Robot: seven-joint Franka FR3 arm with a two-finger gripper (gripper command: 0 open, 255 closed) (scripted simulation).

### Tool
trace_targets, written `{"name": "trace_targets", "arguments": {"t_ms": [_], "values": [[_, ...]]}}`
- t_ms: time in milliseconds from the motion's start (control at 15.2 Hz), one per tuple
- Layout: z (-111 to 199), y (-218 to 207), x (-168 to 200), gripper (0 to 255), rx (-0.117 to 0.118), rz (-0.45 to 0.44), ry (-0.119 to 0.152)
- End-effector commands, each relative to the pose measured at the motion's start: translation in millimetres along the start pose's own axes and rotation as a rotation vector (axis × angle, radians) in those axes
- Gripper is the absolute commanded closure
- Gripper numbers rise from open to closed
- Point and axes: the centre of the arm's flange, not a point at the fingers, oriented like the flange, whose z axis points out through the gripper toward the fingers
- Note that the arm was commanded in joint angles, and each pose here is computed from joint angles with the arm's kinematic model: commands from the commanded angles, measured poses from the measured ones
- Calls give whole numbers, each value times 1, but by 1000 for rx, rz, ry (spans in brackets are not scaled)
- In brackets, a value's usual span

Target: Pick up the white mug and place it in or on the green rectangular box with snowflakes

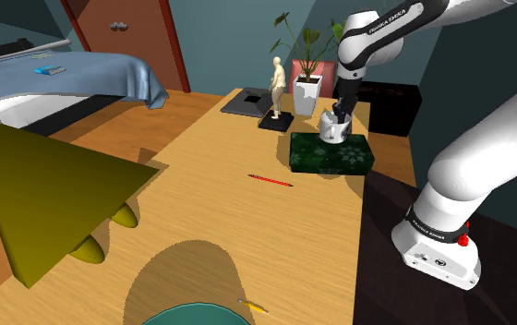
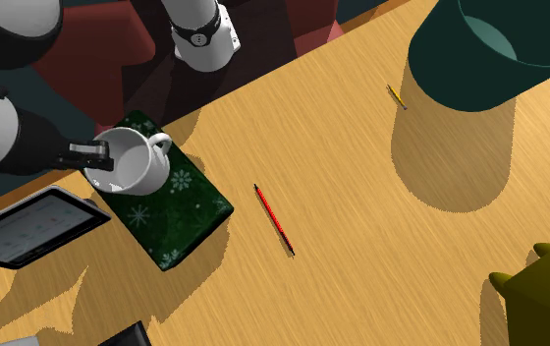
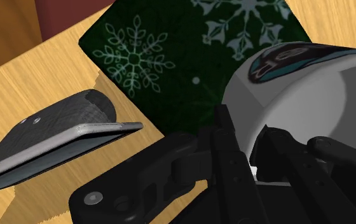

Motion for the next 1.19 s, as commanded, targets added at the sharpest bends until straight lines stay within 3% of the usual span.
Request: {"name": "trace_targets", "arguments": {"t_ms": [0,396,924,990,1122], "values": [[10,1,0,255,0,0,1],[43,3,2,255,0,0,1],[43,3,2,255,0,0,1],[43,3,2,0,0,0,1],[43,3,2,0,0,0,1]]}}
